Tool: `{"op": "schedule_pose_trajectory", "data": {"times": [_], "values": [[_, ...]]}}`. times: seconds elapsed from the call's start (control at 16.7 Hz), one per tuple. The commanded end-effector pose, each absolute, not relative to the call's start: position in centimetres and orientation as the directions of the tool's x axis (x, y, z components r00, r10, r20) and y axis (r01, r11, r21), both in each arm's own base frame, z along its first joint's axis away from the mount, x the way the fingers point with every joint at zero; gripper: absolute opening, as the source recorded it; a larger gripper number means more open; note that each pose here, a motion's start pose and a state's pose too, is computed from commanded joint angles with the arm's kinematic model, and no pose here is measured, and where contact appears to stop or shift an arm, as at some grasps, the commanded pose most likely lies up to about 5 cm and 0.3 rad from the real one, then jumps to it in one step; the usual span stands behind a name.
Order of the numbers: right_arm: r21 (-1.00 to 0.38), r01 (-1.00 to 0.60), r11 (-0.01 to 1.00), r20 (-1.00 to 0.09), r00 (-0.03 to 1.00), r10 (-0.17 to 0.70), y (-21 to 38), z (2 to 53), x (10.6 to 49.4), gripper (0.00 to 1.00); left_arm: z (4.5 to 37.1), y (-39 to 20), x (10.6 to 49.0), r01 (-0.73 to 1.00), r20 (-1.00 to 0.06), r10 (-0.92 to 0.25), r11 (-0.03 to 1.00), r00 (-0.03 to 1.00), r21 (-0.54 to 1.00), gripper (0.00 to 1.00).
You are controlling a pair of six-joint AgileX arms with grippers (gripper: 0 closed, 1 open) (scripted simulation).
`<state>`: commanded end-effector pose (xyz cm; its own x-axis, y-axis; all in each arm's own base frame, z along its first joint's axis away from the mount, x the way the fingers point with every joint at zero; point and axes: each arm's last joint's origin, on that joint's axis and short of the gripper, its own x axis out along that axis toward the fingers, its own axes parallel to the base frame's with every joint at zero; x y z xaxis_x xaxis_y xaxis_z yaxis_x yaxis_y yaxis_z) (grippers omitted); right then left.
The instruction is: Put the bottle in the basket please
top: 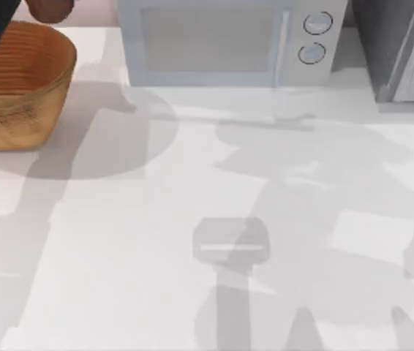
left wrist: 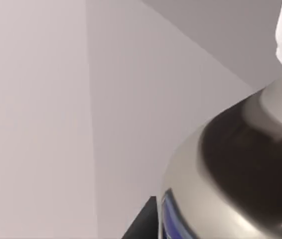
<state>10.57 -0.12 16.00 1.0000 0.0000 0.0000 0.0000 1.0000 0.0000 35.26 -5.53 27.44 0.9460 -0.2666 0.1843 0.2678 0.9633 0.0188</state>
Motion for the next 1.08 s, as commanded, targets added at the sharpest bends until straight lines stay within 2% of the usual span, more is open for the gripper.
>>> {"op": "schedule_pose_trajectory", "data": {"times": [0.18, 0.54, 1.08], "values": [[0.000, 0.000, 1.000, 0.000, 1.000, 0.000, -0.1, 16.0, 10.6, 1.00, 29.5, -3.0, 35.6, 0.177, 0.123, -0.176, 0.984, 0.977, 0.000, 0.00], [0.000, 0.000, 1.000, 0.000, 1.000, 0.000, -0.1, 16.0, 10.6, 1.00, 32.1, 1.8, 34.4, 0.026, -0.066, -0.026, 1.000, 0.997, -0.005, 0.00], [0.000, 0.000, 1.000, 0.000, 1.000, 0.000, -0.1, 16.0, 10.6, 1.00, 32.5, 2.7, 34.1, -0.002, -0.103, 0.002, 1.000, 0.995, 0.000, 0.00]]}}
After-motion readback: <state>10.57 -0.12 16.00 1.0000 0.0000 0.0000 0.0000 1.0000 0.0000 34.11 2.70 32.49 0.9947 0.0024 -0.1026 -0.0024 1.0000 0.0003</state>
